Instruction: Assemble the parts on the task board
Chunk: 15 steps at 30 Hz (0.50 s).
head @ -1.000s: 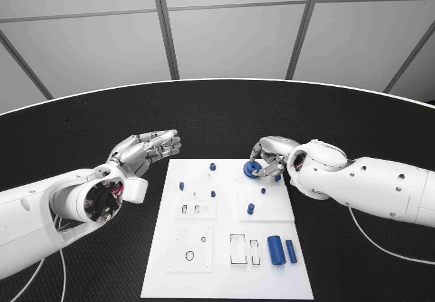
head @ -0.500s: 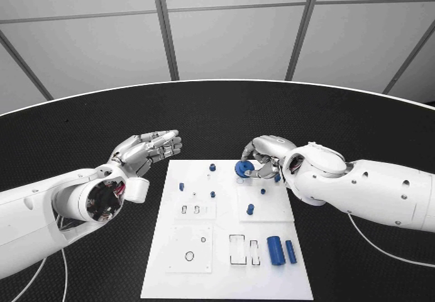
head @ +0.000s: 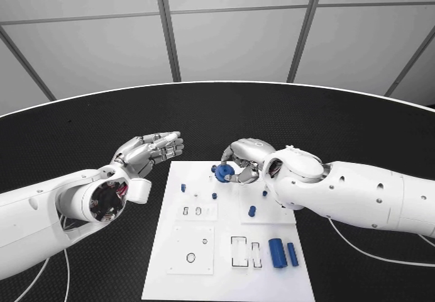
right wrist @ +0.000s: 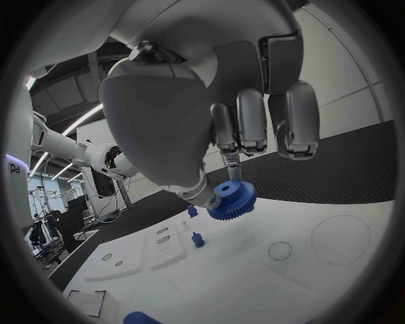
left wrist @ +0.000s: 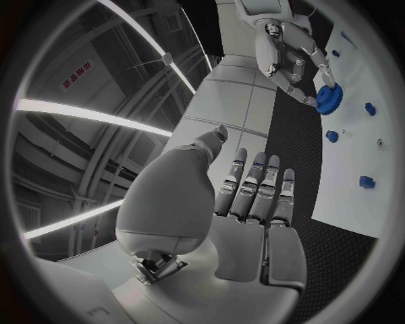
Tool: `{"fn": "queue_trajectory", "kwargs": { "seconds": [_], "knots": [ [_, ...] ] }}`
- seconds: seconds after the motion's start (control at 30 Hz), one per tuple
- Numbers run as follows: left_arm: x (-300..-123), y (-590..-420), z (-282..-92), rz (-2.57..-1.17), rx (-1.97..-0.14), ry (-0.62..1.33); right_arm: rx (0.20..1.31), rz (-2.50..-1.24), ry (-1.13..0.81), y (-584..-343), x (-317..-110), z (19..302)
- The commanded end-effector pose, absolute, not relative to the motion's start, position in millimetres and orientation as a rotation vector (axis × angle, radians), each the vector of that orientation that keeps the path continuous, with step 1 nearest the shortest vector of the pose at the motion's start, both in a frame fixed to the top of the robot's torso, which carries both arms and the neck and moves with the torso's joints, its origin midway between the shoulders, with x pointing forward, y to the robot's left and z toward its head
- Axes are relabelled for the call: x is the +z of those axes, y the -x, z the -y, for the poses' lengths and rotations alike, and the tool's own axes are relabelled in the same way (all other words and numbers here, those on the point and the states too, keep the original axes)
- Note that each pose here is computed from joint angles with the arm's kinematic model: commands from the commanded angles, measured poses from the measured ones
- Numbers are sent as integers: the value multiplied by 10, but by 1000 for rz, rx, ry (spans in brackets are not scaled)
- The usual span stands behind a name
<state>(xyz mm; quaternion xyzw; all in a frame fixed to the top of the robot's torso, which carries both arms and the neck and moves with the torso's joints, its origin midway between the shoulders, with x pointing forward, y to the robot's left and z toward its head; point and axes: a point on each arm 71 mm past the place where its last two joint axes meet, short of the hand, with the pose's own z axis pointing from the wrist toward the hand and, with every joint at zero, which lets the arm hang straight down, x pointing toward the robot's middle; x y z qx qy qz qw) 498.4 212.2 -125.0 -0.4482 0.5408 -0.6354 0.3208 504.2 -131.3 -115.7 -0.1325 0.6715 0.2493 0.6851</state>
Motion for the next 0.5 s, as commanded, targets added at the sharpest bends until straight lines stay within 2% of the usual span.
{"fn": "queue_trajectory", "kwargs": {
  "seconds": [0.03,0.5],
  "knots": [
    [-1250,-4983,-2116,-1422,-1670,1177,570,-1504,309,-5065,-1163,1194],
    [-1248,-4970,-2089,-1426,-1675,1176,575,-1505,325,-5182,-1191,938]
  ]
}}
